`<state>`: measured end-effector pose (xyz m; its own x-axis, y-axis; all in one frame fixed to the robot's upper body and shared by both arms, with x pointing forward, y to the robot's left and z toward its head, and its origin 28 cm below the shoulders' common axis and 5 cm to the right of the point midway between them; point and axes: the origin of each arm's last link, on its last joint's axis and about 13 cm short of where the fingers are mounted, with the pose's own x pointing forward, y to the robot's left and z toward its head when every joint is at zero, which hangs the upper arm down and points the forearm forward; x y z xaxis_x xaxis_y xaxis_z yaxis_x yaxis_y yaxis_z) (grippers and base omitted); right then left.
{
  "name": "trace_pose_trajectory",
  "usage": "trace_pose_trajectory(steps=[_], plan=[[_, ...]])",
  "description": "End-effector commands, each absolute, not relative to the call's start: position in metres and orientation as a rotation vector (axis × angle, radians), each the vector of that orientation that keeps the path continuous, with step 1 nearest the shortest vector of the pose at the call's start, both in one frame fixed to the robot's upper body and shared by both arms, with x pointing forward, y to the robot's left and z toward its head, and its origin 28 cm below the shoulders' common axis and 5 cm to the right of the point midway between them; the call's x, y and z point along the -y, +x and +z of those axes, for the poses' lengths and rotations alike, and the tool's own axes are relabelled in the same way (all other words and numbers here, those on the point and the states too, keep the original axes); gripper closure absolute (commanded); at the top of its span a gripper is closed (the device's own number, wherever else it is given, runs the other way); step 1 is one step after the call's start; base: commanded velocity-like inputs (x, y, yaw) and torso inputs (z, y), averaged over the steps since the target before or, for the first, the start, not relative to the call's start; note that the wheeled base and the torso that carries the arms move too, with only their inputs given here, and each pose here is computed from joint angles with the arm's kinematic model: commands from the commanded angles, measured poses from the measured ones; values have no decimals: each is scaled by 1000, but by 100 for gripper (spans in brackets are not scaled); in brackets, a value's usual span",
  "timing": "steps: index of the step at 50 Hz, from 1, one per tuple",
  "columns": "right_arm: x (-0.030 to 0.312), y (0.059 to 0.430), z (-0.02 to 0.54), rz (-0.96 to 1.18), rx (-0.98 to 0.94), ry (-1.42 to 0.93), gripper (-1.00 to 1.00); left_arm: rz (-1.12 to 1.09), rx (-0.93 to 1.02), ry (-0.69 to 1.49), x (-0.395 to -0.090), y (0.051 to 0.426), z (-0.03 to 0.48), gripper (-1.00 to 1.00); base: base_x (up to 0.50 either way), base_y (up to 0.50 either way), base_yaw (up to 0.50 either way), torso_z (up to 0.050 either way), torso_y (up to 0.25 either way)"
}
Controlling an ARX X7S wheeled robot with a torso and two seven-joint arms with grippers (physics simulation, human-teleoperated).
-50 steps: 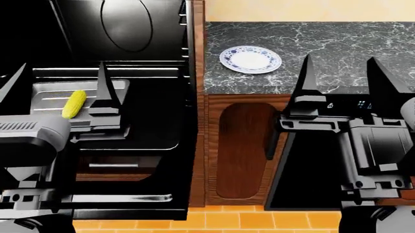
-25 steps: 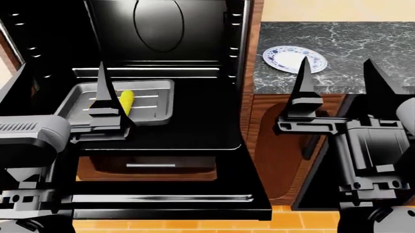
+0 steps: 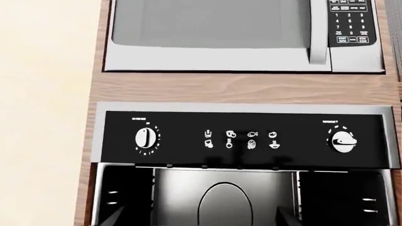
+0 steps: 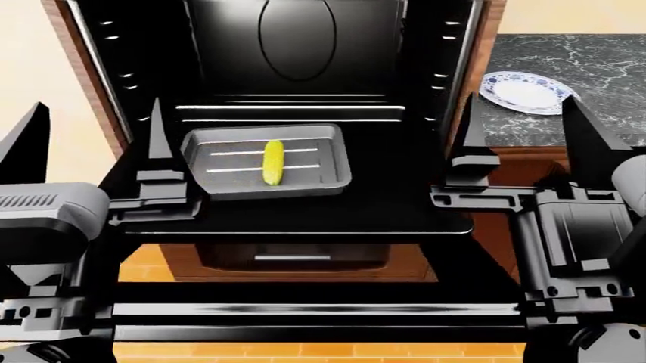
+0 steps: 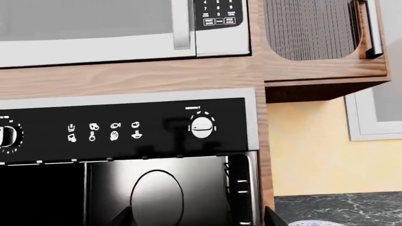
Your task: Pick the corn from the oven and place it on the plate on the counter.
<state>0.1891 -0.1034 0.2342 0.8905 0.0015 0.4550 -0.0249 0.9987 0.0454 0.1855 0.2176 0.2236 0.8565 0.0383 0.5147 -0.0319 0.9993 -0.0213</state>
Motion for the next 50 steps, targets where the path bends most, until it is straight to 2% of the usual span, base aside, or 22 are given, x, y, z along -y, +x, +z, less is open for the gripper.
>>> trace_pose_trajectory(steps=[1, 21, 27, 50], plan=[[103, 189, 234, 13, 471, 51, -100, 38, 542, -13, -218, 186, 224, -100, 0, 500, 0, 0, 0], [103, 190, 234, 8, 478, 53, -100, 42, 542, -14, -218, 186, 223, -100, 0, 500, 0, 0, 0], [104, 190, 235, 6, 469, 78, -100, 42, 541, -16, -218, 186, 223, -100, 0, 48, 0, 0, 0], [104, 191, 232, 4, 454, 82, -100, 42, 538, -20, -218, 185, 221, -100, 500, 1, 0, 0, 0]])
